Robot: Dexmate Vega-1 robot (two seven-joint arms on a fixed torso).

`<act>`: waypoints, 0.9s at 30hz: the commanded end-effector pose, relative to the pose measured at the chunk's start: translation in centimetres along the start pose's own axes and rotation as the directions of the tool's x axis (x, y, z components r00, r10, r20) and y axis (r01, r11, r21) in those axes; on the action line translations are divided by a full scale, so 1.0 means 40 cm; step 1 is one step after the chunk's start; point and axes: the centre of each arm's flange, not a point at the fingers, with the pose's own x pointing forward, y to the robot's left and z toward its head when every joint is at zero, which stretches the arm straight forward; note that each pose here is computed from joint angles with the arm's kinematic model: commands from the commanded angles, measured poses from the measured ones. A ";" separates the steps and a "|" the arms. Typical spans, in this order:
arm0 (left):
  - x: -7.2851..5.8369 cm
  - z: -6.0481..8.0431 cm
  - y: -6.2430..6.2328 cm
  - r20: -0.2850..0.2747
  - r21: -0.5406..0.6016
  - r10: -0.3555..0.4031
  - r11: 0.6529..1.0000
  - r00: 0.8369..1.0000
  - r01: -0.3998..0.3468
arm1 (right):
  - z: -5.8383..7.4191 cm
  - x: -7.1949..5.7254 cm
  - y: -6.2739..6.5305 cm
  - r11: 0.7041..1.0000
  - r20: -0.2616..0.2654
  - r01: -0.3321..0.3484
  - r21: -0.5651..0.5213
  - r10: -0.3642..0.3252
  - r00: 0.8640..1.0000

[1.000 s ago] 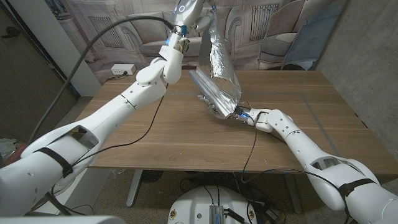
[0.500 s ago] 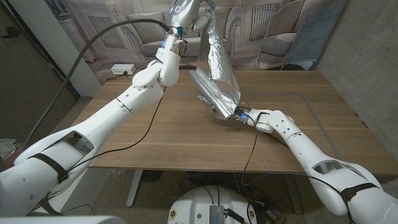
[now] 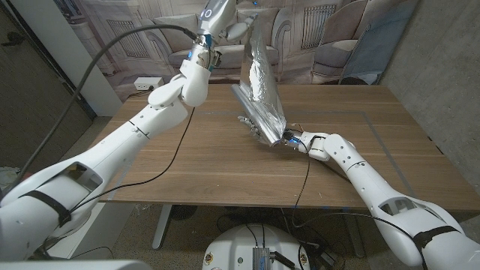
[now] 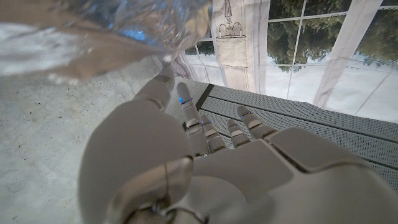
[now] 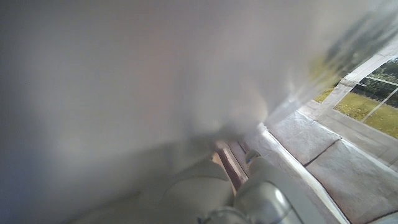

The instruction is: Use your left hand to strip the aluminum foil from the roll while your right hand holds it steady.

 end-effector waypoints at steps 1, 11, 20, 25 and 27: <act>-0.025 -0.018 0.023 0.035 -0.069 0.022 0.997 0.999 -0.020 | -0.007 0.015 0.010 1.000 -0.003 0.003 -0.005 -0.003 1.000; -0.038 -0.023 0.034 0.023 -0.061 0.074 0.995 0.997 -0.072 | -0.008 0.031 0.016 1.000 -0.009 -0.006 -0.008 0.006 1.000; -0.036 -0.019 0.038 0.037 -0.054 0.084 0.995 0.996 -0.082 | -0.009 0.032 0.023 1.000 0.001 0.011 -0.020 -0.011 1.000; -0.042 -0.024 0.034 0.022 -0.075 0.061 0.995 0.998 -0.059 | -0.014 0.029 0.023 1.000 0.005 0.010 -0.012 -0.010 1.000; -0.047 -0.024 0.036 0.011 -0.061 0.074 0.995 0.997 -0.073 | -0.015 0.028 0.022 1.000 0.007 0.014 -0.012 -0.013 1.000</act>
